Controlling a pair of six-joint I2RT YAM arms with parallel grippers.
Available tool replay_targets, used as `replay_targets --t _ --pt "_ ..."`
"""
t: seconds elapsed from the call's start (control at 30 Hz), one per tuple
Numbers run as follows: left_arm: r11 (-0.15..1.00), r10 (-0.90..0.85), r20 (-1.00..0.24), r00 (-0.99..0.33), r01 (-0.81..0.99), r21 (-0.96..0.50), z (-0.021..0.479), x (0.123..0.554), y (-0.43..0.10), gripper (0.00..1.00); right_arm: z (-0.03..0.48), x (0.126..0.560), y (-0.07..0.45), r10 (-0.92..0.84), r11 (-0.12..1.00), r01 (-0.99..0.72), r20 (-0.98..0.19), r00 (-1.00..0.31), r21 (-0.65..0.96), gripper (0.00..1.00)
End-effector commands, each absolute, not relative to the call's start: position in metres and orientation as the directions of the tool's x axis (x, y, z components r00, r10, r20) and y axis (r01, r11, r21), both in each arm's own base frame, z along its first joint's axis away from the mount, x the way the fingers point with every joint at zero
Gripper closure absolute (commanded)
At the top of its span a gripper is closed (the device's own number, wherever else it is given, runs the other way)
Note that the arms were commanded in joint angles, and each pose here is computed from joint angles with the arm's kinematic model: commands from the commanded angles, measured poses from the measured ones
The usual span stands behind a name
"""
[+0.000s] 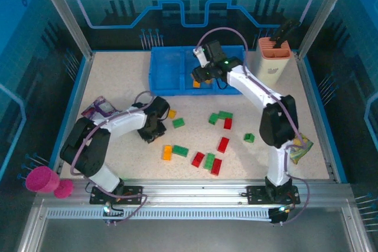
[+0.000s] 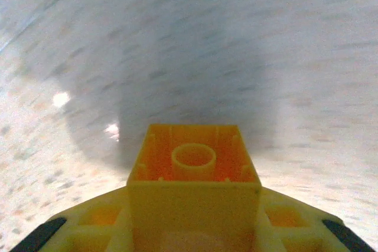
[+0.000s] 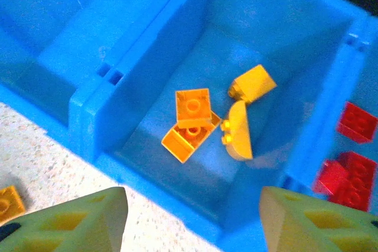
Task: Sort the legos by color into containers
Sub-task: Pick up the lego from the middle-left of the table, then place the lego in the container.
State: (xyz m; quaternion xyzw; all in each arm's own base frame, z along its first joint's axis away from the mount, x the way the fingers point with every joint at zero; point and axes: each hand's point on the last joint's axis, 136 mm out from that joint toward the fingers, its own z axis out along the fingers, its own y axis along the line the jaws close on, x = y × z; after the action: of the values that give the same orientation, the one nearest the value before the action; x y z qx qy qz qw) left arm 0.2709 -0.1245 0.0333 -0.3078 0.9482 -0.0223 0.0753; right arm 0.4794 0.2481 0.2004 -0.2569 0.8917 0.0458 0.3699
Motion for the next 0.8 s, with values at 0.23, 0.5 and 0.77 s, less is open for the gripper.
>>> replay_targets --t 0.23,0.5,0.77 --pt "0.964 -0.26 -0.468 -0.844 -0.197 -0.18 0.154 0.425 -0.191 0.85 0.196 0.398 0.187 -0.336 0.923 -0.378 -0.633 -0.697 -0.074 0.36" --pt "0.972 -0.209 -0.585 -0.783 -0.099 -0.215 0.177 0.516 -0.243 0.85 0.167 0.332 0.163 -0.322 0.927 -0.375 -0.518 -0.792 -0.003 0.37" --pt "0.976 -0.196 -0.633 -0.749 -0.088 -0.198 0.143 0.577 -0.269 0.86 0.159 0.297 0.151 -0.27 0.939 -0.34 -0.502 -0.822 0.052 0.36"
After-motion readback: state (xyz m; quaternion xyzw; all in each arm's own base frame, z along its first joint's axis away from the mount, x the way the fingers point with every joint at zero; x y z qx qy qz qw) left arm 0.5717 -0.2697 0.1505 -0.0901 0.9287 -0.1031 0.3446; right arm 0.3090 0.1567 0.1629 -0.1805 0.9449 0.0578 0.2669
